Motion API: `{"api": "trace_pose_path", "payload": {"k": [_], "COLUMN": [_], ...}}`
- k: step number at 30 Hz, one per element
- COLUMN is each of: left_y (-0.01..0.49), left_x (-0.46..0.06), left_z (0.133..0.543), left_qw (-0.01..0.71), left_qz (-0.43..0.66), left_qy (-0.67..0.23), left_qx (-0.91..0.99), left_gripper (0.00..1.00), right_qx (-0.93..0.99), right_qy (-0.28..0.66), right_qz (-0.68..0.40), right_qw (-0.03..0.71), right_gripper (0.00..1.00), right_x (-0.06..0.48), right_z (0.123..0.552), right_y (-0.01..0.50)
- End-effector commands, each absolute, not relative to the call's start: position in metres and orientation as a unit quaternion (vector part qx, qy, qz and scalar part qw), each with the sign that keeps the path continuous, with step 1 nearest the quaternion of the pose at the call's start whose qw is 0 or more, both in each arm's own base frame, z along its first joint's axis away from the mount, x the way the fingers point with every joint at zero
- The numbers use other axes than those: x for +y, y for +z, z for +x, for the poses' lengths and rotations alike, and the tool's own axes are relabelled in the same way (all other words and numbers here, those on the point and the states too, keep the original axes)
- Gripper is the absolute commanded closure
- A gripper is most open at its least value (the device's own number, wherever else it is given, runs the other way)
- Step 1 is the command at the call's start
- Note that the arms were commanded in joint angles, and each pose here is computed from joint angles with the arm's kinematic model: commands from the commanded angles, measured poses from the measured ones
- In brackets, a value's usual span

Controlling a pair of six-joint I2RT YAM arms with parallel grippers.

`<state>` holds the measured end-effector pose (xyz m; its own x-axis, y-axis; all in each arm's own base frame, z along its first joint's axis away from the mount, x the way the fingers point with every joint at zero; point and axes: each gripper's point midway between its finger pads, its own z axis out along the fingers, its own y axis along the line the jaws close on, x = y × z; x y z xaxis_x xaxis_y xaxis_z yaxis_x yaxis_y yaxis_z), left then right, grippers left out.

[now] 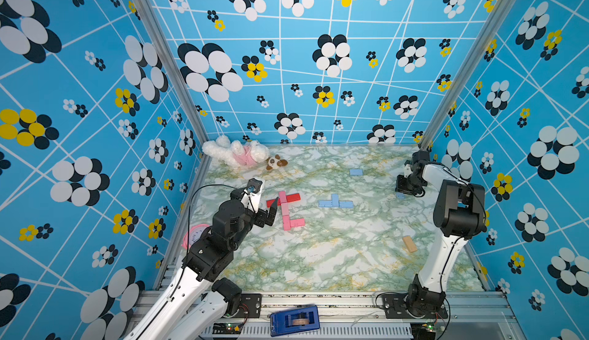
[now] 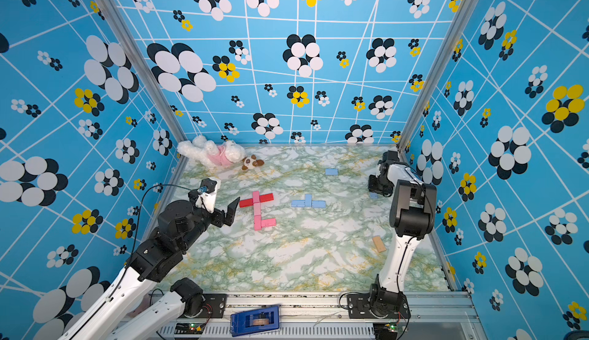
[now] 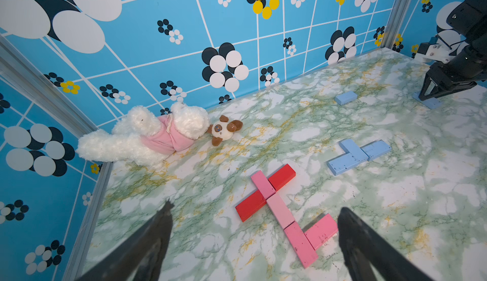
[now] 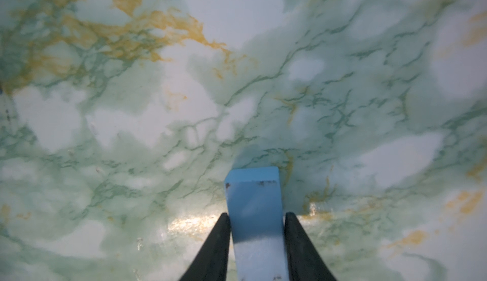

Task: Assemble the letter t with building blocks
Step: Pick up the building block from the center of the board.

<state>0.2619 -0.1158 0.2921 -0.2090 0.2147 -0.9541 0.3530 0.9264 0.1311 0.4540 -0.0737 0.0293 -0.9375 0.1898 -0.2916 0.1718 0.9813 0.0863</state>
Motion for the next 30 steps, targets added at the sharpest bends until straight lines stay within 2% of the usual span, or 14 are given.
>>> {"api": "trace_pose_path", "payload": {"k": [1,14,30], "left_y": [0.29,0.295,0.292], "left_x": [-0.118,-0.116,-0.118], "left_z": [0.26,0.258,0.26], "left_qw": [0.601,0.608,0.603], "left_qz": [0.189,0.185,0.185], "left_qy": [-0.059,-0.061,-0.062], "left_qx": [0.775,0.77,0.773], "left_gripper": [0.01,0.01,0.01], "right_qx": [0.987,0.983,0.958], "right_qy": [0.032,0.03,0.081], "right_qz": [0.087,0.1,0.145], "right_qw": [0.135,0.153,0.235], "right_gripper": [0.7,0.82,0.84], "right_x": [-0.07,-0.069,-0.043], "right_z": [0.452,0.452,0.424], "right_y": [0.024,0.033,0.084]}}
